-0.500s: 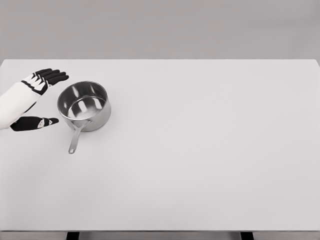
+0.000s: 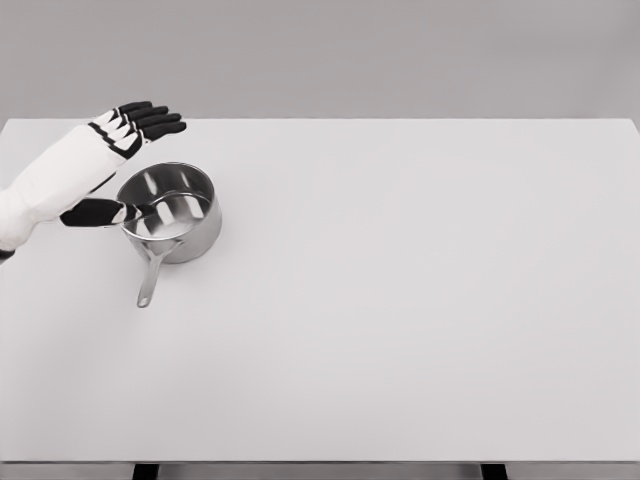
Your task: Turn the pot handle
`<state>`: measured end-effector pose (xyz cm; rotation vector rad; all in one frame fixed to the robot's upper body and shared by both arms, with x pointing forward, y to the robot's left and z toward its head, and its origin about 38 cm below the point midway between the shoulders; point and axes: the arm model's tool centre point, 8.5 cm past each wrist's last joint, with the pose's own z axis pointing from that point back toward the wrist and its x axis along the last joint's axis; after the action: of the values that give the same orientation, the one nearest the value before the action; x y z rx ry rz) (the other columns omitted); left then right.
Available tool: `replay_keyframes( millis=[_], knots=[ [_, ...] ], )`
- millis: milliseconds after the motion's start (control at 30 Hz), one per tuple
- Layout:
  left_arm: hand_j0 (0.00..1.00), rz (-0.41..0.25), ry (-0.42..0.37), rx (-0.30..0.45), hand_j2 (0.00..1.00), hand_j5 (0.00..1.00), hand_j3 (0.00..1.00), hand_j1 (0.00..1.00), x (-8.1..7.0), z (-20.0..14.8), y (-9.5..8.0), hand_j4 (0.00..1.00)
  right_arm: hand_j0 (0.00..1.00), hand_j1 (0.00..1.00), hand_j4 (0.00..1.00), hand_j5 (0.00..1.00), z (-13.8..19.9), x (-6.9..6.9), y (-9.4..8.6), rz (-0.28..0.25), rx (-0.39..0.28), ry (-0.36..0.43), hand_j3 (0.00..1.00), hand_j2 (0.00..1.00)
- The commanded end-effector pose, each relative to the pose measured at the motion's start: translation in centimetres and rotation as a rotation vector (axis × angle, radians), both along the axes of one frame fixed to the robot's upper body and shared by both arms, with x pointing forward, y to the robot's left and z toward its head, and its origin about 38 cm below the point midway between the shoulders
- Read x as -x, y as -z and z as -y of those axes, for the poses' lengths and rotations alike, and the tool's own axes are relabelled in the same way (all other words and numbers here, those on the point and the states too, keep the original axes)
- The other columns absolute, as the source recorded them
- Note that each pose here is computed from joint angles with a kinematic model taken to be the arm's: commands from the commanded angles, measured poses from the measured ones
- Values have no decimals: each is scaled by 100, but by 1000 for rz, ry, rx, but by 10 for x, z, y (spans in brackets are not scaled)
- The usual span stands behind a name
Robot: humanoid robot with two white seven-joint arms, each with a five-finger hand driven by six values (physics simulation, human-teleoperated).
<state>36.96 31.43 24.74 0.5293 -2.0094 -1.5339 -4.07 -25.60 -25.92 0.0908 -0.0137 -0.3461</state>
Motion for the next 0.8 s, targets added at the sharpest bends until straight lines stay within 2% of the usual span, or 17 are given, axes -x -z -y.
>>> replay_keyframes(
  millis=[0,33,100,133,233,333,533,767],
  knots=[
    [100,-89,58,-75,100,100,100,100,3,15,19,100,100,100,100,100,0,0,0,0,1,0,100,100],
    [100,-114,94,-122,100,100,100,100,5,24,21,100,100,100,100,100,0,0,0,0,0,0,100,100],
    [100,-110,143,-175,100,100,100,100,12,37,16,100,100,100,100,100,0,0,0,0,0,0,100,100],
    [100,-113,148,-217,100,100,100,100,13,38,16,100,100,100,100,100,0,0,0,0,0,0,100,100],
    [100,-102,159,-276,100,100,100,100,9,47,15,100,100,100,100,100,0,0,0,1,0,0,100,100],
    [100,-58,134,-341,100,100,100,100,3,49,11,100,100,100,100,100,0,0,0,0,0,0,100,100],
    [100,-21,103,-412,100,100,100,100,-2,64,23,100,100,100,100,100,0,0,0,1,0,0,100,100],
    [100,-44,119,-454,100,100,100,100,3,71,39,100,100,100,100,100,0,0,0,0,0,0,100,100]
  ],
)
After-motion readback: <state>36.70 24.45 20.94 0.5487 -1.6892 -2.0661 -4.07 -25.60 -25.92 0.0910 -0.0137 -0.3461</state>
